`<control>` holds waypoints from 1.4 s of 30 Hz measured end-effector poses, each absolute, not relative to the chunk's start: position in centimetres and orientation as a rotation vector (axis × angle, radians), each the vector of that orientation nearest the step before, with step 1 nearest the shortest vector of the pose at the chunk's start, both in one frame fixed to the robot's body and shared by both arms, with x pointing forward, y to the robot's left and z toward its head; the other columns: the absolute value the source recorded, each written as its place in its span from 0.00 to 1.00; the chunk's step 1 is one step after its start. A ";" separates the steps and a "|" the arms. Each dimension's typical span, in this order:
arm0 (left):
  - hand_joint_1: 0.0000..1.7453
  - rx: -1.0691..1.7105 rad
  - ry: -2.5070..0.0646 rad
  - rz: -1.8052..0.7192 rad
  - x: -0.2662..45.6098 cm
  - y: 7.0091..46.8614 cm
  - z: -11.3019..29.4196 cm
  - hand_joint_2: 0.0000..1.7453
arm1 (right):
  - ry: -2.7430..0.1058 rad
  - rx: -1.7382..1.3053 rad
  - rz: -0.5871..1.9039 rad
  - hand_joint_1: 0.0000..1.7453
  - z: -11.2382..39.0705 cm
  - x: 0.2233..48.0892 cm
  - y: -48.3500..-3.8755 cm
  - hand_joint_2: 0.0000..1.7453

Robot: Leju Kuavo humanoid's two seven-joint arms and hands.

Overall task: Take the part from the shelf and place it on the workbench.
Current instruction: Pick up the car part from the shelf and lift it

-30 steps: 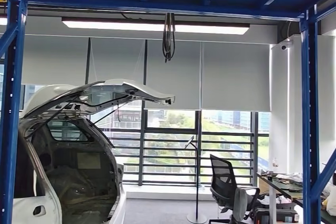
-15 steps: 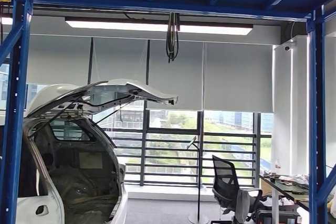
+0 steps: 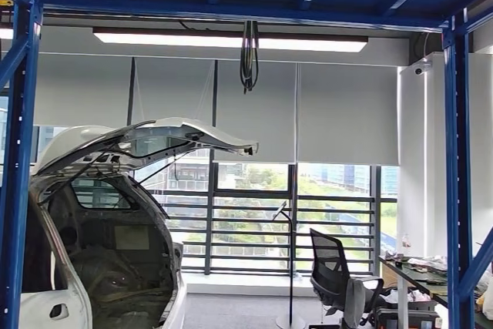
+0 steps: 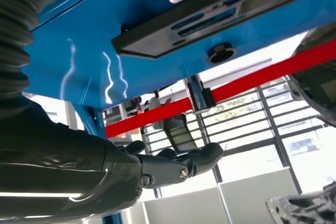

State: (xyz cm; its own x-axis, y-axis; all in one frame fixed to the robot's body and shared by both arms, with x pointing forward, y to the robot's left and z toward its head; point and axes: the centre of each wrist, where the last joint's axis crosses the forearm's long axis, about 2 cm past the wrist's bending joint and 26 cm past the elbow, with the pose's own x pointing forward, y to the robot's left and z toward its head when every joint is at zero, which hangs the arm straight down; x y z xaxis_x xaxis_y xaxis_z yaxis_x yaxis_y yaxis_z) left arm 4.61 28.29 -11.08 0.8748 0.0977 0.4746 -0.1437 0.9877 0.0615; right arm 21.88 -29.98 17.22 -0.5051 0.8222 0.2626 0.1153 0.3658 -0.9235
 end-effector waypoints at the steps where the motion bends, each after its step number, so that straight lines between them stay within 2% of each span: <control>1: 0.00 0.095 -0.491 0.124 4.6 28.3 -11.1 0.00 | -1.856 -0.841 1.204 0.00 17.0 22.0 -29.5 1.00; 10: 0.00 0.092 -0.494 0.114 4.8 28.2 -11.1 0.00 | -1.817 -0.918 1.281 0.00 15.7 22.9 -27.1 1.00; 20: 0.00 0.082 -0.498 0.091 4.9 28.1 -11.0 0.00 | -1.633 -1.206 1.333 0.00 14.6 25.5 -25.6 1.00; 30: 0.00 0.079 -0.506 0.069 5.0 28.1 -11.0 0.00 | -1.428 -1.280 1.327 0.00 12.3 27.7 -26.6 1.00; 42: 0.00 0.074 -0.509 0.056 5.0 28.1 -11.0 0.00 | -1.327 -1.291 1.323 0.00 10.9 28.3 -27.6 1.00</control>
State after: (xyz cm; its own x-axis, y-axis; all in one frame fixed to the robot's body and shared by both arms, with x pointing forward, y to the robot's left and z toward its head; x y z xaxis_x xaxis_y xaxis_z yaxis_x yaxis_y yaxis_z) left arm 5.02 28.11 -11.03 0.8716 0.0347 0.4889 -0.0715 0.9958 0.0567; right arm 28.28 -27.57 10.94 -0.1171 0.9881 -0.0995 0.1025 -0.0877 -0.9909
